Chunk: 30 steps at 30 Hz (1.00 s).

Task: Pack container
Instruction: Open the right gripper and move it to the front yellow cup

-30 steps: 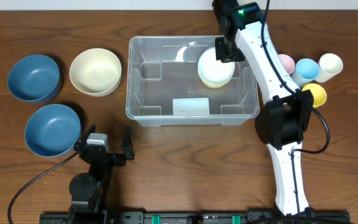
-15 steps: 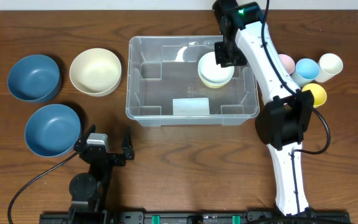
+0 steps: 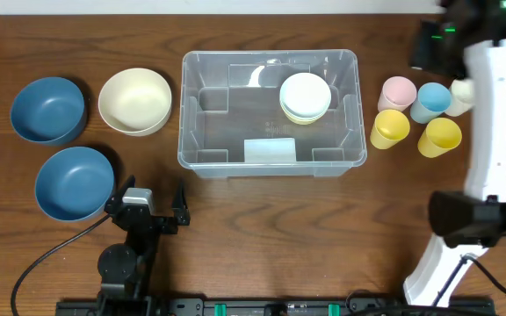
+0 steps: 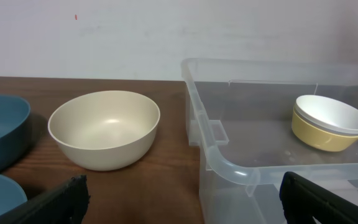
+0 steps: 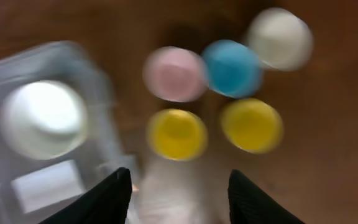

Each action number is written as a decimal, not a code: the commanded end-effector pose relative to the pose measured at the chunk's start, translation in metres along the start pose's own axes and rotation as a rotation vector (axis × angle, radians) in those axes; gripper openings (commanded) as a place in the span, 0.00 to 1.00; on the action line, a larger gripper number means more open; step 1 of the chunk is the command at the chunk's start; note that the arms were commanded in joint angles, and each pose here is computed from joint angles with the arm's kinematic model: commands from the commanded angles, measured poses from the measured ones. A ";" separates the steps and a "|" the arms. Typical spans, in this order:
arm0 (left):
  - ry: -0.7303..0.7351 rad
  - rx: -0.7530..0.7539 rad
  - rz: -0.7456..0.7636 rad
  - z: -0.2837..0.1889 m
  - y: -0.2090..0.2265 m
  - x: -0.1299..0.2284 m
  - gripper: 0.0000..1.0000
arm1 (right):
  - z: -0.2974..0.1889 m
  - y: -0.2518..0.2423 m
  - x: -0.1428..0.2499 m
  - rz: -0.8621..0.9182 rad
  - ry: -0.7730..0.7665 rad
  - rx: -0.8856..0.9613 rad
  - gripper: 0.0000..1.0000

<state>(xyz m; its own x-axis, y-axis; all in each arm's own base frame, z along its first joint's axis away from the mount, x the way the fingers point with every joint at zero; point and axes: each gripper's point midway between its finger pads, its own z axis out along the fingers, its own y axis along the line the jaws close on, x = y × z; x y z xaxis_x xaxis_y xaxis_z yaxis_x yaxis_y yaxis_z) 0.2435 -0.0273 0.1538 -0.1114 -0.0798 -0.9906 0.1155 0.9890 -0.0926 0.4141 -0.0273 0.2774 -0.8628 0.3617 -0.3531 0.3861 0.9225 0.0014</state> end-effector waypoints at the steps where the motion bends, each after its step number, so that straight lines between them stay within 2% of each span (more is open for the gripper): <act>1: 0.047 0.006 0.011 0.001 0.000 0.015 0.98 | 0.025 -0.042 -0.001 0.140 0.087 0.058 0.53; 6: 0.047 0.006 0.011 0.001 0.000 0.015 0.98 | 0.040 -0.084 0.003 0.295 0.173 -0.006 0.56; 16: 0.047 0.006 0.011 0.001 0.000 0.015 0.98 | 0.100 -0.156 0.060 0.407 0.416 0.168 0.56; 30: 0.047 0.006 0.011 0.001 0.000 0.015 0.98 | 0.179 -0.135 0.079 0.304 0.413 0.121 0.49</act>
<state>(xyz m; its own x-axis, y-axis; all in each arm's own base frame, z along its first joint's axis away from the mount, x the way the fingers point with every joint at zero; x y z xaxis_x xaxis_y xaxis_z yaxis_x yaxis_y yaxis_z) 0.2435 -0.0273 0.1538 -0.1114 -0.0798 -0.9906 0.1155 0.9890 -0.0926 0.3530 -0.1586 0.0938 -0.7287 0.6844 0.0249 0.6815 0.7283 -0.0713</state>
